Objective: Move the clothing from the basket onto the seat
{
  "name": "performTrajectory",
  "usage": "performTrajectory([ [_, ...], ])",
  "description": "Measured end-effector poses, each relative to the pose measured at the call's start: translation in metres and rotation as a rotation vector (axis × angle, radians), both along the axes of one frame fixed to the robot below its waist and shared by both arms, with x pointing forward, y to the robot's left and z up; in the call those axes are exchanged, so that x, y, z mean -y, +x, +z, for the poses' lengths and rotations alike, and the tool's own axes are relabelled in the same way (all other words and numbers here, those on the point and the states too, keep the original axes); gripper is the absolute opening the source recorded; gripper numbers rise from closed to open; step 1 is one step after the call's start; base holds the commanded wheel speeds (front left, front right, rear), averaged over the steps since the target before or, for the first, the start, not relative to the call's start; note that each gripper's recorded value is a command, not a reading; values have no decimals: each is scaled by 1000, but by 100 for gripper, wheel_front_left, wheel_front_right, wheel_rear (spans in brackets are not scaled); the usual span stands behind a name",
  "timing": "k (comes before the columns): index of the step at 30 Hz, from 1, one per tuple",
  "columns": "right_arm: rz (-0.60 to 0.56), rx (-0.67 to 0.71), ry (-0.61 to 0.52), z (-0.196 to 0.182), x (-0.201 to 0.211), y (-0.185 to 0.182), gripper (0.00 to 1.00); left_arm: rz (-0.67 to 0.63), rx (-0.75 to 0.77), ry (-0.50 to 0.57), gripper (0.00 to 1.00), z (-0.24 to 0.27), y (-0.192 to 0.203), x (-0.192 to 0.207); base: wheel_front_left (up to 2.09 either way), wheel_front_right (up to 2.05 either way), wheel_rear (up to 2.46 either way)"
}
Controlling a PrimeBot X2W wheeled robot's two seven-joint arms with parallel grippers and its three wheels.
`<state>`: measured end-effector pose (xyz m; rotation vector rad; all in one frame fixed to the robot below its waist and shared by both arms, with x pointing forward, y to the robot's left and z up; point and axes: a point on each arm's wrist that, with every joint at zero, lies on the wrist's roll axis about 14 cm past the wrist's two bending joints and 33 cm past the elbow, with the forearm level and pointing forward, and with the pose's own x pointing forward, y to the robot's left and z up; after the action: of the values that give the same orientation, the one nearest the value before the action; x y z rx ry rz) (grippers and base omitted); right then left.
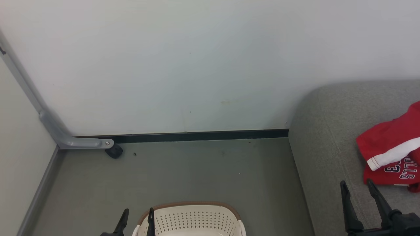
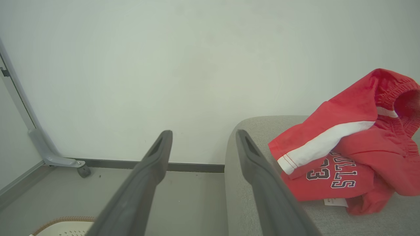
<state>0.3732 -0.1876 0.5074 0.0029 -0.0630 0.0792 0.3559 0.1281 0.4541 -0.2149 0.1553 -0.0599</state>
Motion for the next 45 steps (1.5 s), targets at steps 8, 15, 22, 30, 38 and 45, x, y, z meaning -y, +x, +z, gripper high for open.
performTrajectory([
  [8,-14,-75,44,-23,-4,-7,0,9,-72,-12,0,-20,-10,-4,0,0,0],
  [15,-48,-115,135,-29,4,-7,0,45,-100,-92,0,-23,-10,-12,0,0,0],
  [22,-78,-149,266,-33,8,-7,0,78,-133,-209,0,-26,-9,-15,0,0,0],
  [30,-103,-177,380,-37,12,-7,0,103,-158,-295,0,-27,-9,-19,0,0,0],
  [38,-128,-205,505,-41,16,-7,0,136,-179,-411,0,-28,-7,-24,0,0,0],
  [45,-134,-209,621,-39,16,-3,0,146,-175,-504,0,-24,-2,-27,0,0,0],
])
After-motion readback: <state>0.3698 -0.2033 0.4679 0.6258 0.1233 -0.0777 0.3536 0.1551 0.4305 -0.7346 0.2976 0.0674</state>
